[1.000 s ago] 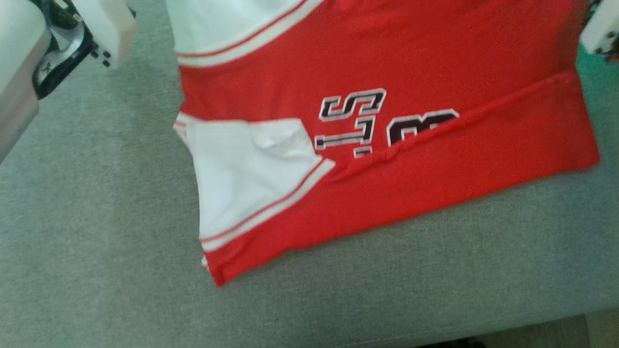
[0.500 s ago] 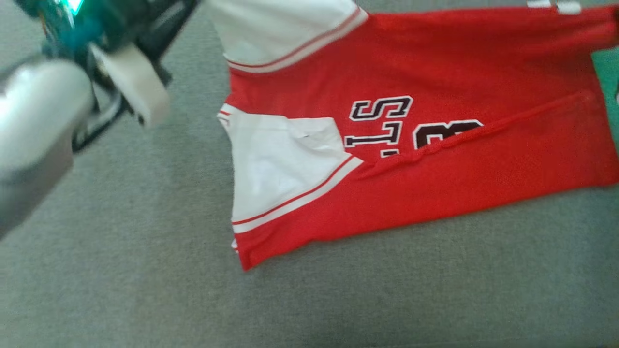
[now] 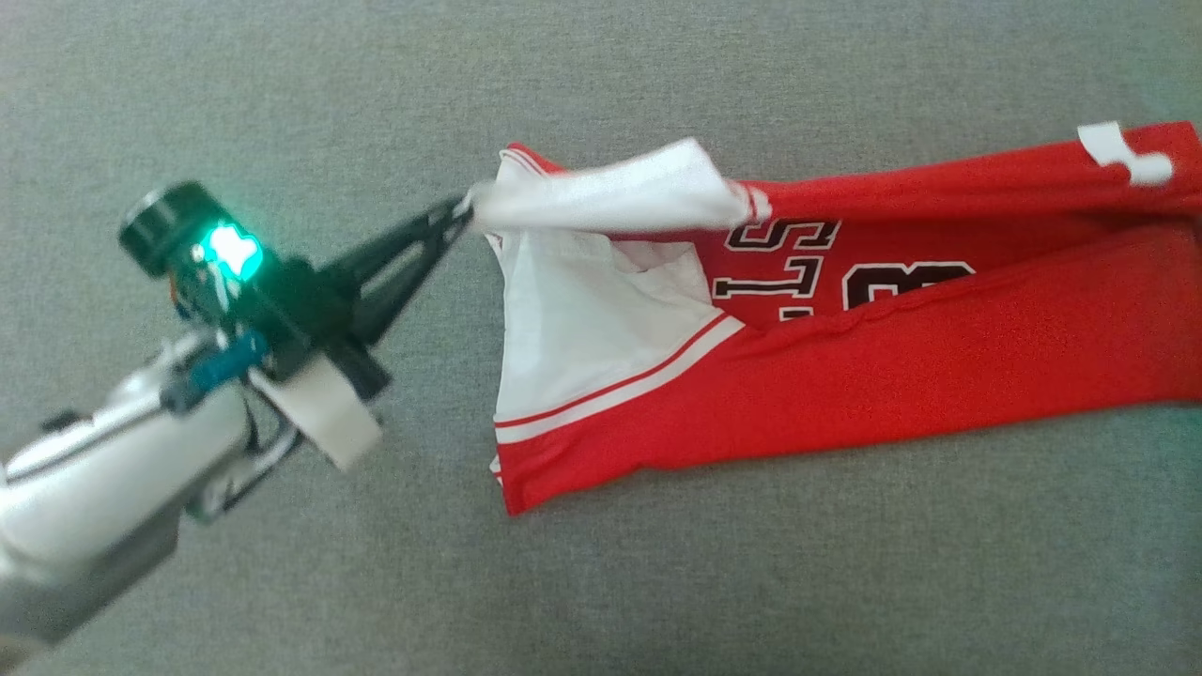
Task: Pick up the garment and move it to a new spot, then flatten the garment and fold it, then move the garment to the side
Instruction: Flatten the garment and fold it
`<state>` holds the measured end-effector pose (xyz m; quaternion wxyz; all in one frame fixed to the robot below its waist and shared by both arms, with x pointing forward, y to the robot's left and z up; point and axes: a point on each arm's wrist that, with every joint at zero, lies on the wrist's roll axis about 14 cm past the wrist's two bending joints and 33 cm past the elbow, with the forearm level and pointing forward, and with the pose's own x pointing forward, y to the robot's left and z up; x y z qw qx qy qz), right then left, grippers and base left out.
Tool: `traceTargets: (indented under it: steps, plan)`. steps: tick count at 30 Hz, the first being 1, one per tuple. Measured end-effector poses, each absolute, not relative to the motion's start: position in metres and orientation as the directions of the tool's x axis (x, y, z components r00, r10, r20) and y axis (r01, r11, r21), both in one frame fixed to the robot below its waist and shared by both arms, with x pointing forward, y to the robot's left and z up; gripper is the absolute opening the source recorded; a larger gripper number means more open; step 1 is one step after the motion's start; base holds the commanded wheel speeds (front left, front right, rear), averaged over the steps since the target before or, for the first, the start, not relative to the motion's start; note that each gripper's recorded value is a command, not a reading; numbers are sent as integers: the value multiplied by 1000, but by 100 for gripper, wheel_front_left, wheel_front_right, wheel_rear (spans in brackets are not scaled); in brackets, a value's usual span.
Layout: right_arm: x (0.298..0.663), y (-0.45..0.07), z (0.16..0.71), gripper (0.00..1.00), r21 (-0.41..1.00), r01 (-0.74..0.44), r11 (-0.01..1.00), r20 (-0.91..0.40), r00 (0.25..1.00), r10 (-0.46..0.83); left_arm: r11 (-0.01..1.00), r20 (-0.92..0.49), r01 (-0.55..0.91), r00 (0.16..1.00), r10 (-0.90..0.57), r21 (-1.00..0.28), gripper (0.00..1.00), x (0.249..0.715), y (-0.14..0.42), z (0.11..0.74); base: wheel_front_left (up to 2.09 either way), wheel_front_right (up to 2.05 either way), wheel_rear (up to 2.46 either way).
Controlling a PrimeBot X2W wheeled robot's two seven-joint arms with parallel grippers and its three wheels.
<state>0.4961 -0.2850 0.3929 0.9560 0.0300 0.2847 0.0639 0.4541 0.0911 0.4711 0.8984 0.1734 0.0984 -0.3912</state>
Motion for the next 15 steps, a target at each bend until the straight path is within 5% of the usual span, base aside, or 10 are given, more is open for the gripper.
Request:
traceTargets:
  steps: [14, 15]
  plan:
    - [445, -297, 377, 0, 92, -63, 994, -570, 815, 105, 662, -400, 744, 637, -659, 94, 0, 381, 81, 429, 0, 0, 0]
    - [445, -297, 377, 24, 92, -63, 994, -570, 815, 105, 662, -400, 744, 637, -659, 94, 0, 381, 81, 429, 0, 0, 0]
